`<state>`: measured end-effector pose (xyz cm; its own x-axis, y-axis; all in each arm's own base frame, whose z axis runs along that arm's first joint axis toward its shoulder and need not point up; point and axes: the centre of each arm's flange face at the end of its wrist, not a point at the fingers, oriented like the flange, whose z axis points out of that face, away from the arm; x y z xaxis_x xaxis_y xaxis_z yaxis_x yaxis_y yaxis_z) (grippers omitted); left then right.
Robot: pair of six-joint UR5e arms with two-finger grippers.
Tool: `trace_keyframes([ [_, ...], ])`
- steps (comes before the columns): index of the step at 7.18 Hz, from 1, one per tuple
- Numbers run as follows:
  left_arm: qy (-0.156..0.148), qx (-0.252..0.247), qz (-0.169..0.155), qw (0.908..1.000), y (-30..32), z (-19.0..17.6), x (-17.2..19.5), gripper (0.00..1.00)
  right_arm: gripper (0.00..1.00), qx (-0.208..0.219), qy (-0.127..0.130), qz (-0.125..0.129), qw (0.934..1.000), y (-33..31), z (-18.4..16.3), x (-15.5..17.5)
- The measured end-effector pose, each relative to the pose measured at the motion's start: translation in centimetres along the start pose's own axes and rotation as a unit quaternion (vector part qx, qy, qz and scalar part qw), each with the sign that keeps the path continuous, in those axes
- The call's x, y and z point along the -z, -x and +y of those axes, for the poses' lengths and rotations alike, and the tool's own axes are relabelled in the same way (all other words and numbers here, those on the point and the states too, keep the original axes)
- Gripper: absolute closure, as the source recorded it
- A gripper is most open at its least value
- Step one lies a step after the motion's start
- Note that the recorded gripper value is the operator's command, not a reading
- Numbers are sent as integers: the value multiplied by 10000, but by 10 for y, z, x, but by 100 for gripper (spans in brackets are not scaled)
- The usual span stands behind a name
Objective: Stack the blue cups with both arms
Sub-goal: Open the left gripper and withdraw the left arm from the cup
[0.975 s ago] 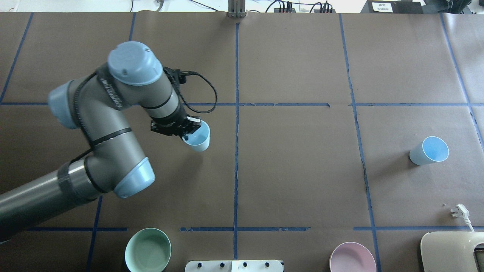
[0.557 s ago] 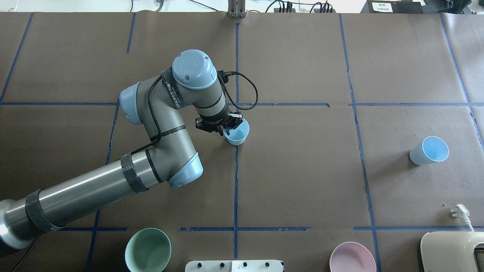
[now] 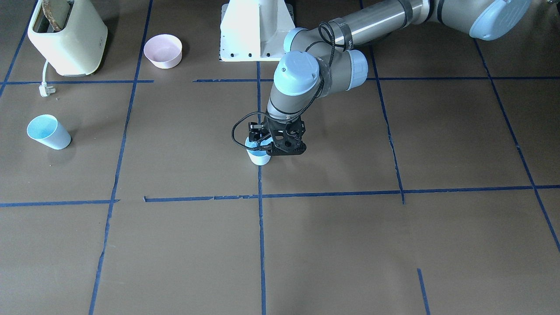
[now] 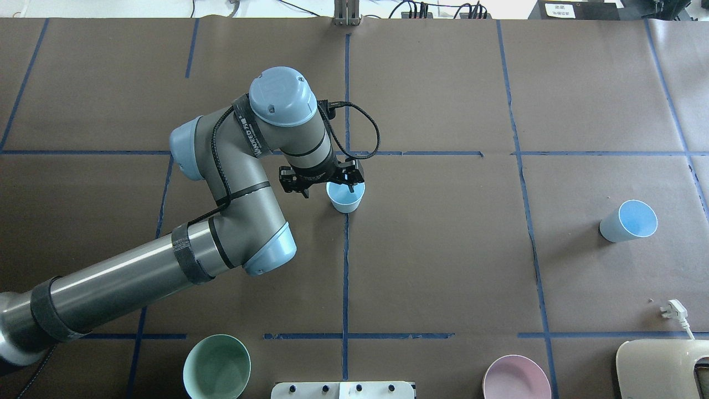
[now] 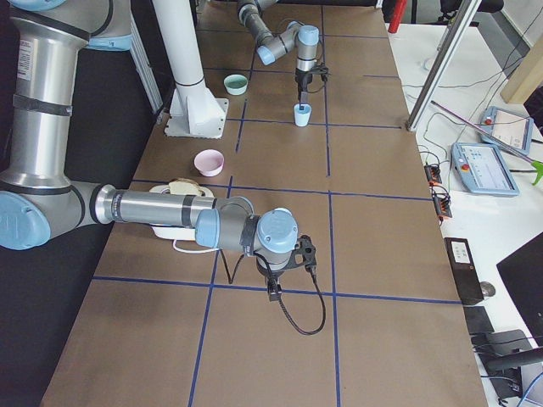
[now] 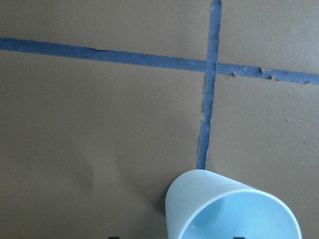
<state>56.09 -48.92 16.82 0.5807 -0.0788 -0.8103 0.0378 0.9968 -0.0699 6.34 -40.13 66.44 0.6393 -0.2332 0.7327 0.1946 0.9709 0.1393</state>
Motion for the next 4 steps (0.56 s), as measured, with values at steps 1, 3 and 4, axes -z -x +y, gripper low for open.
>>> trace_keyframes([
  [1, 12, -90, -93, 9999, 14, 5, 25, 0, 0, 53, -28, 11, 10000, 2, -4, 2],
  [3, 20, -665, -307, 9973, 113, 8, 79, 0, 0, 241, -192, 49, 9995, 5, -11, 5],
  [4, -41, -1084, -466, 9930, 189, 0, 105, 0, 0, 300, -230, 59, 9993, 5, -14, 5],
])
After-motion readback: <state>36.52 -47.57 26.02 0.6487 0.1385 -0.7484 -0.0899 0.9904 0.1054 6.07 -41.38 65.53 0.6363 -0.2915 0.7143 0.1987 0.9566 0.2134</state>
